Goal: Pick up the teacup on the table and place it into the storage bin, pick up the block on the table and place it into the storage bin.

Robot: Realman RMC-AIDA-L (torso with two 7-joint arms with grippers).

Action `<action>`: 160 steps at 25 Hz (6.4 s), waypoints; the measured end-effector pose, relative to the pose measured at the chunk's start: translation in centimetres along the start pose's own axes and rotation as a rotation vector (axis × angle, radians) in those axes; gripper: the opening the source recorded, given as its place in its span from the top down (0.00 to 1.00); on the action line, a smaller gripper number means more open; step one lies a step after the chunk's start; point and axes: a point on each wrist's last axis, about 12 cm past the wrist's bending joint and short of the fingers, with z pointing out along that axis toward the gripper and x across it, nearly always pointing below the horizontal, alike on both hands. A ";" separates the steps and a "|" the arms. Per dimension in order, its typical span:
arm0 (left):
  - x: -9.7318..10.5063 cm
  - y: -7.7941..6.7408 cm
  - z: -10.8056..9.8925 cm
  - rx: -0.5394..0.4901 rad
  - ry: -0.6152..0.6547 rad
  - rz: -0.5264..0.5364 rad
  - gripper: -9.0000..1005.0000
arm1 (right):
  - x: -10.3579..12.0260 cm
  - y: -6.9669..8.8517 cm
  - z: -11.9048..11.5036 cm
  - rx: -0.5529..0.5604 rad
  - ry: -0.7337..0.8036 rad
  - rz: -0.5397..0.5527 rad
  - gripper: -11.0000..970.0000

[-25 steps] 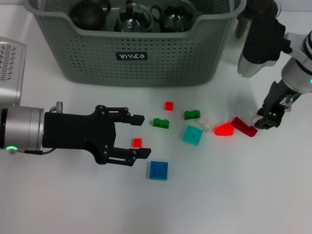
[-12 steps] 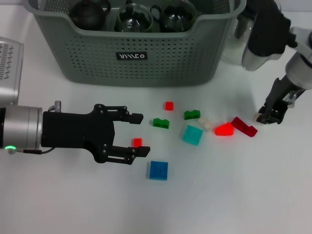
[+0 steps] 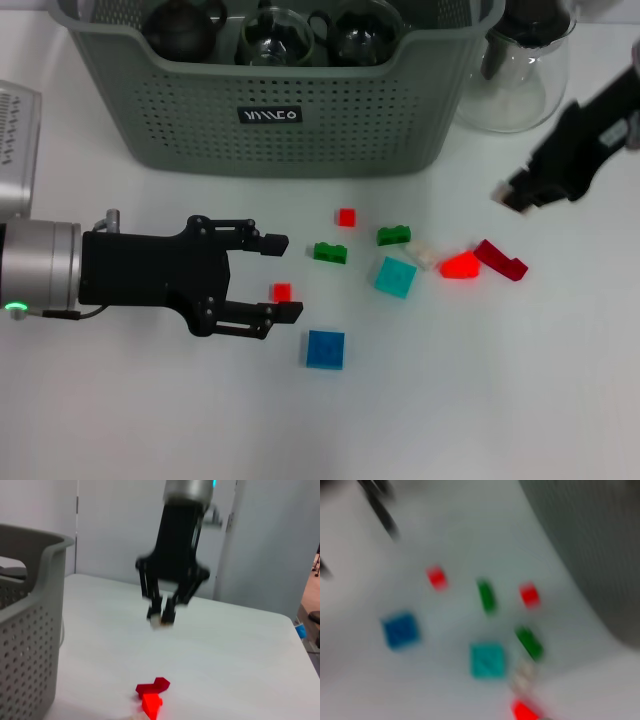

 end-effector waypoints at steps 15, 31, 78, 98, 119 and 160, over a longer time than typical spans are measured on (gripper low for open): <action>-0.1 0.2 -0.2 -0.001 0.025 0.015 0.23 | -9.6 1.8 -8.0 -0.155 -0.533 -0.100 0.82; 0.0 0.4 -0.3 -0.017 0.021 0.006 0.23 | -17.5 -1.3 3.8 0.360 -0.397 -0.106 0.83; 0.2 0.2 -0.6 -0.022 0.011 -0.008 0.23 | -0.2 4.4 -4.7 -0.128 -0.509 -0.091 0.10; 0.4 0.2 -0.6 -0.041 0.005 -0.017 0.24 | 2.0 2.4 4.8 0.127 0.173 0.151 0.11; 0.7 0.2 -0.7 -0.051 -0.001 -0.025 0.24 | 0.8 2.5 8.7 0.189 0.196 0.094 0.28; 1.2 0.0 -0.8 -0.055 -0.001 -0.043 0.24 | -5.2 4.5 -8.0 -0.075 -0.465 -0.001 0.79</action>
